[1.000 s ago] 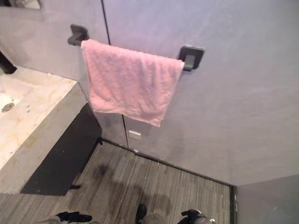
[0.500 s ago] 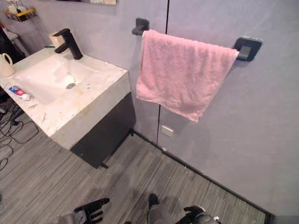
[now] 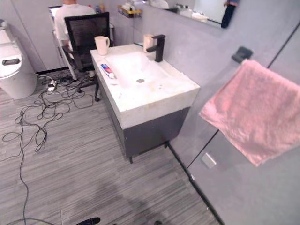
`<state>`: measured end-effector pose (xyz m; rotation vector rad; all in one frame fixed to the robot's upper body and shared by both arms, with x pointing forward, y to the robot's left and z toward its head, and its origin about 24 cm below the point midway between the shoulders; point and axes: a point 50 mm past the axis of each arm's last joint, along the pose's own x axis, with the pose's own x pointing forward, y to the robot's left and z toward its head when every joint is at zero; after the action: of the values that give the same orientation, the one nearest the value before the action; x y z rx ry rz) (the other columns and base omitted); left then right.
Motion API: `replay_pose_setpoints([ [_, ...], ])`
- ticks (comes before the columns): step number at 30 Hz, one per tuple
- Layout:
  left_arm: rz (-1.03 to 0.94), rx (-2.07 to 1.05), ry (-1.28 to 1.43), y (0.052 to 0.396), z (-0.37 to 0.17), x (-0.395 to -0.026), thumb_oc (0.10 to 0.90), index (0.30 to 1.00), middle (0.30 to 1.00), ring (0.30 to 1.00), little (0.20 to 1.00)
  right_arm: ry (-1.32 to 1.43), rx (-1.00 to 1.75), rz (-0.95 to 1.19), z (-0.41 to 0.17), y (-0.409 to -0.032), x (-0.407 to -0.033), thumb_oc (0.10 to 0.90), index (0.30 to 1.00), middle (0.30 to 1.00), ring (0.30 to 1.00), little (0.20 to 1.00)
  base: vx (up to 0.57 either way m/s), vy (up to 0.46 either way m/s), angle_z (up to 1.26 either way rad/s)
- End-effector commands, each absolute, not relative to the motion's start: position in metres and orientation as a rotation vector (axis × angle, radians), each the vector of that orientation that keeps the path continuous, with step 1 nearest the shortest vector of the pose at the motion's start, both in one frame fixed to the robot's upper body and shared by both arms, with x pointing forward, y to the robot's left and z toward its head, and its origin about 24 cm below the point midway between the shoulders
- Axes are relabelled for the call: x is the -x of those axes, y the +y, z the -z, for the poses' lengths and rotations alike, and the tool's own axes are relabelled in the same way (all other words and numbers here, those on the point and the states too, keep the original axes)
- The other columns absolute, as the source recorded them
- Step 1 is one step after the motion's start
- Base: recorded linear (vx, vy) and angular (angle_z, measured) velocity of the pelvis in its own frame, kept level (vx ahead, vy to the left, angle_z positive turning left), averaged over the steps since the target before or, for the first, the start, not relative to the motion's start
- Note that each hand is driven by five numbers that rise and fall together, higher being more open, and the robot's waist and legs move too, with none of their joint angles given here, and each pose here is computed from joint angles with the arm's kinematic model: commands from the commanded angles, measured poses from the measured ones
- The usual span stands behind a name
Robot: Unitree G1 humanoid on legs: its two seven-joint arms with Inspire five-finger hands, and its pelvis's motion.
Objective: Organize the bathroom.
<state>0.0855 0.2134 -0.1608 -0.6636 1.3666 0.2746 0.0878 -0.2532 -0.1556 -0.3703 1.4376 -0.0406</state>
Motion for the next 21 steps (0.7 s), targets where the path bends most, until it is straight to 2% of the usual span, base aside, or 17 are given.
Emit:
replay_pose_setpoints([
  [1, -0.185, 0.637, 1.577, 0.183, 0.166, -0.064, 0.8, 0.9, 0.9, 0.9, 0.9, 1.386, 0.401, 0.109, 0.143, -0.28, -0.1, 0.8, 0.9, 0.9, 0.9, 0.9, -0.11, -0.12, 0.21],
  [11, -0.2, 0.5, 1.545, 0.185, 0.17, -0.063, 0.8, 0.9, 0.9, 0.9, 0.9, 1.353, 0.417, 0.163, 0.138, -0.288, -0.106, 0.8, 0.9, 0.9, 0.9, 0.9, -0.03, 0.04, 0.28],
  [16, -0.165, 0.418, 1.518, 0.182, 0.172, -0.065, 0.8, 0.9, 0.9, 0.9, 0.9, 1.32, 0.391, 0.27, 0.132, -0.292, -0.117, 0.8, 0.9, 0.9, 0.9, 0.9, 0.14, 0.34, 0.06],
  [21, -0.181, 0.495, 1.427, 0.164, 0.17, -0.086, 0.8, 0.9, 0.9, 0.9, 0.9, 1.257, 0.532, 0.237, 0.119, -0.314, -0.13, 0.8, 0.9, 0.9, 0.9, 0.9, 0.27, 0.674, 0.08],
])
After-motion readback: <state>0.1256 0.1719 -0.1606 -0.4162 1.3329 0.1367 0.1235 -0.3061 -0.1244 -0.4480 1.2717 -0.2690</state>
